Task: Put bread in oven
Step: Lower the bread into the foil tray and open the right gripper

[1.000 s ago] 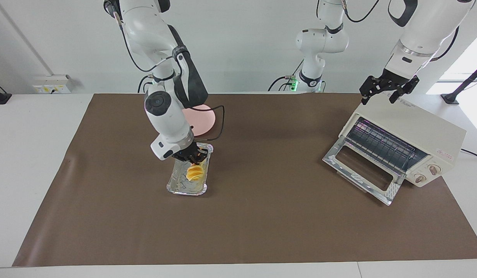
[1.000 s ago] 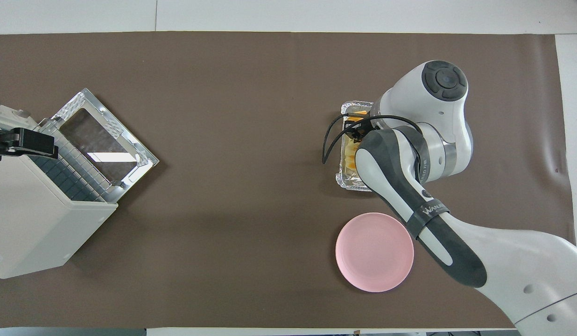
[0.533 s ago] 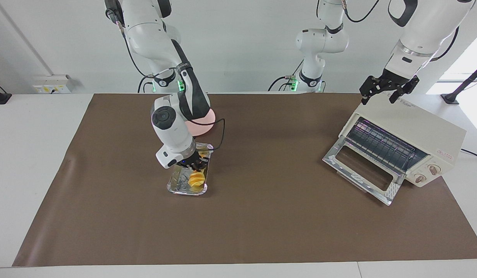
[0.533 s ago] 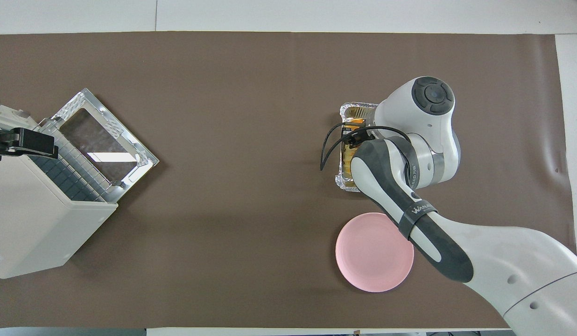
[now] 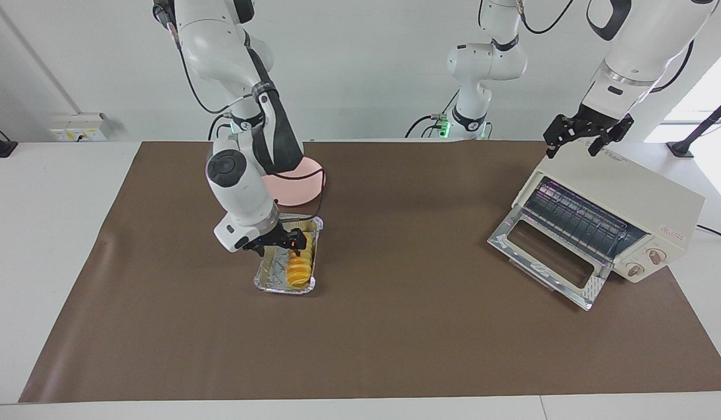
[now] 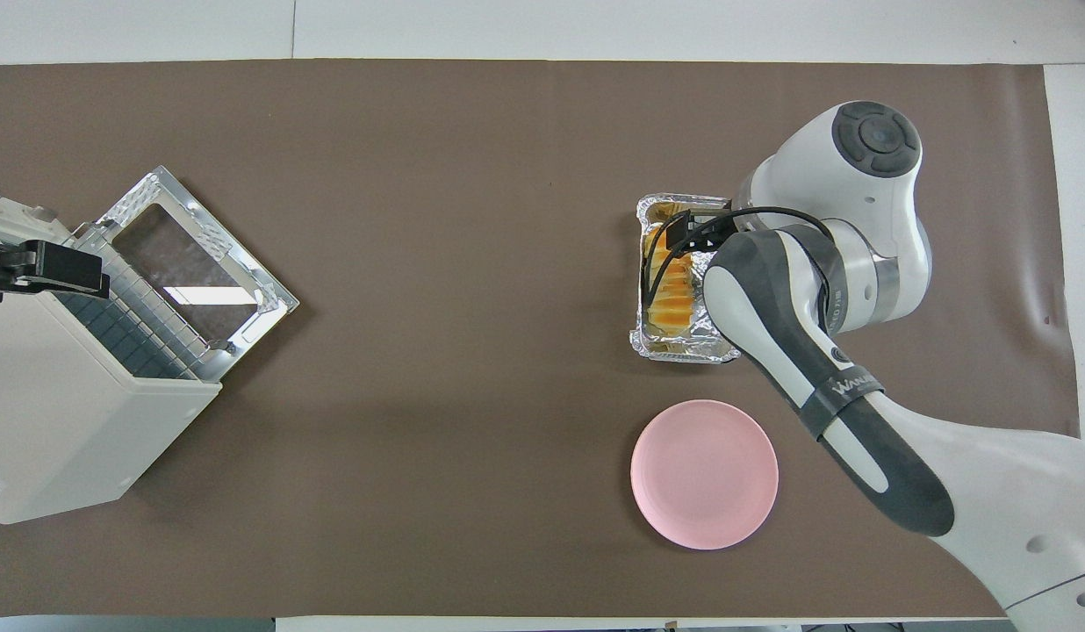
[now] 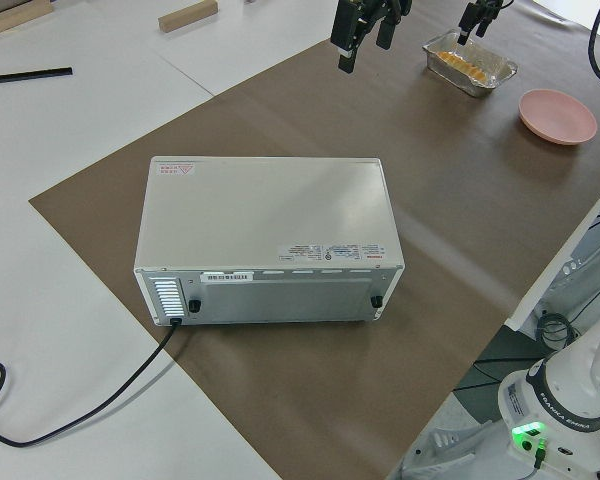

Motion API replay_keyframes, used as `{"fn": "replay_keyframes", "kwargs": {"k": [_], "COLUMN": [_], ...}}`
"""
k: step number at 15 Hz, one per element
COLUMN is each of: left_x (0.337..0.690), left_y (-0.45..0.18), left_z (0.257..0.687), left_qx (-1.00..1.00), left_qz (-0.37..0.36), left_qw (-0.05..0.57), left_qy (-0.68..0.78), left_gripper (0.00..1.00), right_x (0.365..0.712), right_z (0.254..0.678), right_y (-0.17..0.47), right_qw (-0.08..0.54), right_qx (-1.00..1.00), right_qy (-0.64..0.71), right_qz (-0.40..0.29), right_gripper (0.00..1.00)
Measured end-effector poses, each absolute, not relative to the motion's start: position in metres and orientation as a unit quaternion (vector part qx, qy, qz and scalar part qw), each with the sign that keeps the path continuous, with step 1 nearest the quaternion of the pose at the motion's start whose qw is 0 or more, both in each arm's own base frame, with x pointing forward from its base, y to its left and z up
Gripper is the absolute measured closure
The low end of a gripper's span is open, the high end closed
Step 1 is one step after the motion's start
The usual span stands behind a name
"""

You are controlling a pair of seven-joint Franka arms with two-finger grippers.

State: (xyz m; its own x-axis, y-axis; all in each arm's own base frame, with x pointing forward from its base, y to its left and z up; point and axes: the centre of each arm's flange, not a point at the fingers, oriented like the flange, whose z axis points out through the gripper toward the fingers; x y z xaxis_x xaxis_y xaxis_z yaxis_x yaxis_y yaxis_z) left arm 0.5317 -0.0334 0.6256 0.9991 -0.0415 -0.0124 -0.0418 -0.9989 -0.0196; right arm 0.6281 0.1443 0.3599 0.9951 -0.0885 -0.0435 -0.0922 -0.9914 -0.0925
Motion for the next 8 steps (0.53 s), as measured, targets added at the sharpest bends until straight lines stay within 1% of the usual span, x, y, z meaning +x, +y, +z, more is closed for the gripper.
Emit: {"fn": "replay_keyframes", "kwargs": {"k": [2, 6, 7, 8], "left_x": [0.532, 0.532, 0.532, 0.532], "left_y": [-0.033, -0.033, -0.033, -0.033], "left_z": [0.626, 0.626, 0.626, 0.626], "left_qx": [-1.000, -1.000, -1.000, -1.000], "left_qz": [0.006, 0.006, 0.006, 0.006], "left_qw": [0.010, 0.010, 0.010, 0.010], "left_qy": [0.021, 0.021, 0.021, 0.021], "left_gripper": [0.00, 0.00, 0.00, 0.00], "right_x": [0.625, 0.610, 0.606, 0.603], "right_z": [0.348, 0.318, 0.312, 0.308], "right_y": [0.125, 0.116, 0.113, 0.111], "right_qw": [0.044, 0.041, 0.040, 0.041], "right_qx": [-0.997, -0.997, -0.997, -0.996], "right_qy": [0.052, 0.059, 0.061, 0.063], "right_qz": [0.031, 0.038, 0.041, 0.043], "right_gripper": [0.00, 0.03, 0.11, 0.22]}}
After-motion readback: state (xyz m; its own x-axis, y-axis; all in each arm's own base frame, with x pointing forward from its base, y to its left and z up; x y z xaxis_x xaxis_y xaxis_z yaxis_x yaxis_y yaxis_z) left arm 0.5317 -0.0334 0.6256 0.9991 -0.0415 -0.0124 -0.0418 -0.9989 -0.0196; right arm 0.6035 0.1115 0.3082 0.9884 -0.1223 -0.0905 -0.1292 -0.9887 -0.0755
